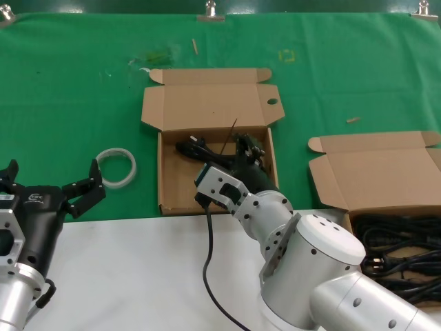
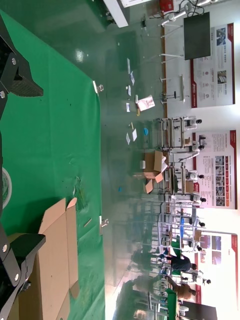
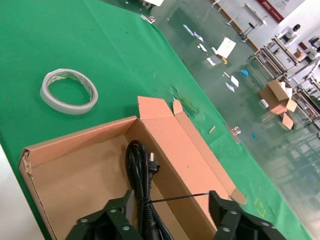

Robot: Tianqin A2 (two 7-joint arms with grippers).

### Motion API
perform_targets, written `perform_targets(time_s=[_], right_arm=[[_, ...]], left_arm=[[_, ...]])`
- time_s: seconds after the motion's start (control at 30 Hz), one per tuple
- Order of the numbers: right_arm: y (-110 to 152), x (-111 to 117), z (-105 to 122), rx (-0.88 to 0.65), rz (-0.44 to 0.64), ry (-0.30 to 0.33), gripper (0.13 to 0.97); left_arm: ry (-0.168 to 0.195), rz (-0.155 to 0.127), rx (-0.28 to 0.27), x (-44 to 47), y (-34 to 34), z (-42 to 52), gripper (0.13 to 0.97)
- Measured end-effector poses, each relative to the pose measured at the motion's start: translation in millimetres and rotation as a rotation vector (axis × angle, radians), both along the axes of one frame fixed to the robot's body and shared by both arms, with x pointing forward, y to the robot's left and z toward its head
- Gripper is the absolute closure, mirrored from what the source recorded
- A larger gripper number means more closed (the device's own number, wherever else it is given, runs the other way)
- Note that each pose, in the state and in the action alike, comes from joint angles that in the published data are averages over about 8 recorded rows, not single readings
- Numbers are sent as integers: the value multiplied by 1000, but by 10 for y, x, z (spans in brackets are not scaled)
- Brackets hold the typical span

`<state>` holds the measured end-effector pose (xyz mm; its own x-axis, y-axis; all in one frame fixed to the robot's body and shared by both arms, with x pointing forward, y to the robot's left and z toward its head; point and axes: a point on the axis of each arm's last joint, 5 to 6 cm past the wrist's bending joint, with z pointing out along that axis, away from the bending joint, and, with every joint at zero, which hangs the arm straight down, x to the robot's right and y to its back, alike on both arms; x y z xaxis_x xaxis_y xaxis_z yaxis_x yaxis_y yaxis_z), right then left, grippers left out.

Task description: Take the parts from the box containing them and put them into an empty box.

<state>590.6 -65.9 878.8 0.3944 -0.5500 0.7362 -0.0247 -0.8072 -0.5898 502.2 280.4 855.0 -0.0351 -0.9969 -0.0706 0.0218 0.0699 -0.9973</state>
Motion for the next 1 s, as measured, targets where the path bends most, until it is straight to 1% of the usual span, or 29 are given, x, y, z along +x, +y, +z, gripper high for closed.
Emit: perform_targets(time_s=[0.03, 0.07, 0.3, 0.33, 0.37, 0.63, 0.77, 1.0], right_arm=[[0, 0, 0, 0, 0, 0, 639], [0, 0, 0, 0, 0, 0, 639], [-24, -6, 1, 33, -12, -8, 456], [-33, -8, 2, 45, -16, -11, 430], [-44, -10, 2, 59, -21, -14, 430], [-160, -39, 2, 196, -68, -48, 263], [-232, -58, -1, 269, -92, -67, 263], [-373, -98, -13, 391, -132, -98, 176]], left_arm=[[0, 0, 0, 0, 0, 0, 132], [0, 0, 0, 0, 0, 0, 132], [0, 0, 0, 0, 0, 0, 132], [0, 0, 0, 0, 0, 0, 132], [0, 0, 0, 0, 0, 0, 132], [0, 0, 0, 0, 0, 0, 132], [0, 0, 0, 0, 0, 0, 132], [0, 0, 0, 0, 0, 0, 132]])
